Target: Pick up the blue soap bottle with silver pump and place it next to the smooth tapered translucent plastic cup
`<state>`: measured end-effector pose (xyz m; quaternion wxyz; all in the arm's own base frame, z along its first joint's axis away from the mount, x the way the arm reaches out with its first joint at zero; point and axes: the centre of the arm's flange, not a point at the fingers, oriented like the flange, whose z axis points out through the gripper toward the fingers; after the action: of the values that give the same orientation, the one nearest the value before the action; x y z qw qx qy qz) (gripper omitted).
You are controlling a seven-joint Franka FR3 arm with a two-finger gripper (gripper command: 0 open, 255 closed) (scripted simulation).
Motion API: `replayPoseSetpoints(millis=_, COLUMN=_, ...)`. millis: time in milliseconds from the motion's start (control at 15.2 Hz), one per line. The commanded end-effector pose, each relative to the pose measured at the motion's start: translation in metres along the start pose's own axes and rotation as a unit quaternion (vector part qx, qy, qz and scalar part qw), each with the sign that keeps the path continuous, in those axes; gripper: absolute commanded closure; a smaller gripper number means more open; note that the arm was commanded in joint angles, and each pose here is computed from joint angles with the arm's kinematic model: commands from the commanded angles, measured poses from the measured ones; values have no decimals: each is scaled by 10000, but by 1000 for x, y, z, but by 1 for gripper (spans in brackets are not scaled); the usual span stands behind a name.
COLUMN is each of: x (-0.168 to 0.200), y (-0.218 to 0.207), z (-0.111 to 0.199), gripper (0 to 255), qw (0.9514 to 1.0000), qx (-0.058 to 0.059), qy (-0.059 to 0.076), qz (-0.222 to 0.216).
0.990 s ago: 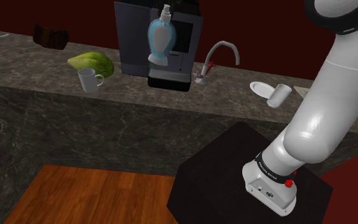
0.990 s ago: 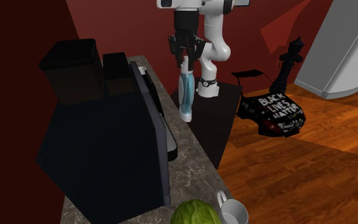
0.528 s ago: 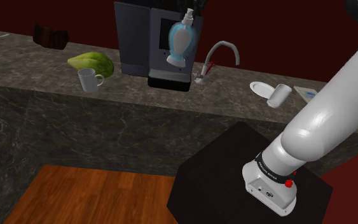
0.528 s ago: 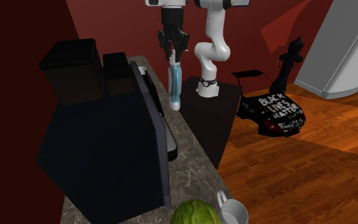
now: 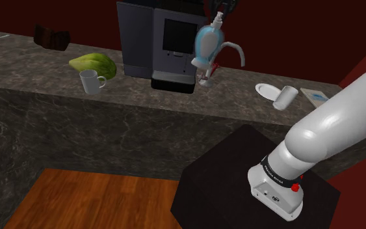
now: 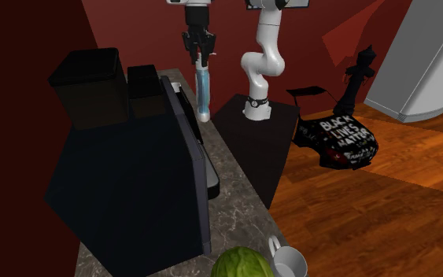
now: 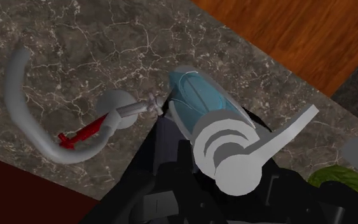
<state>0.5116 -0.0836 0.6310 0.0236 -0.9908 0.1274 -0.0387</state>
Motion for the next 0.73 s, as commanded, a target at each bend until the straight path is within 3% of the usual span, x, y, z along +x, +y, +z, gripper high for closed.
replayPoseSetpoints(millis=0, x=-11, y=25, z=-1, gripper=255, qw=10000, qx=3, qy=0, qz=-5)
replayPoseSetpoints(millis=660, x=-53, y=149, z=-12, gripper=255, qw=10000, qx=3, qy=0, qz=-5)
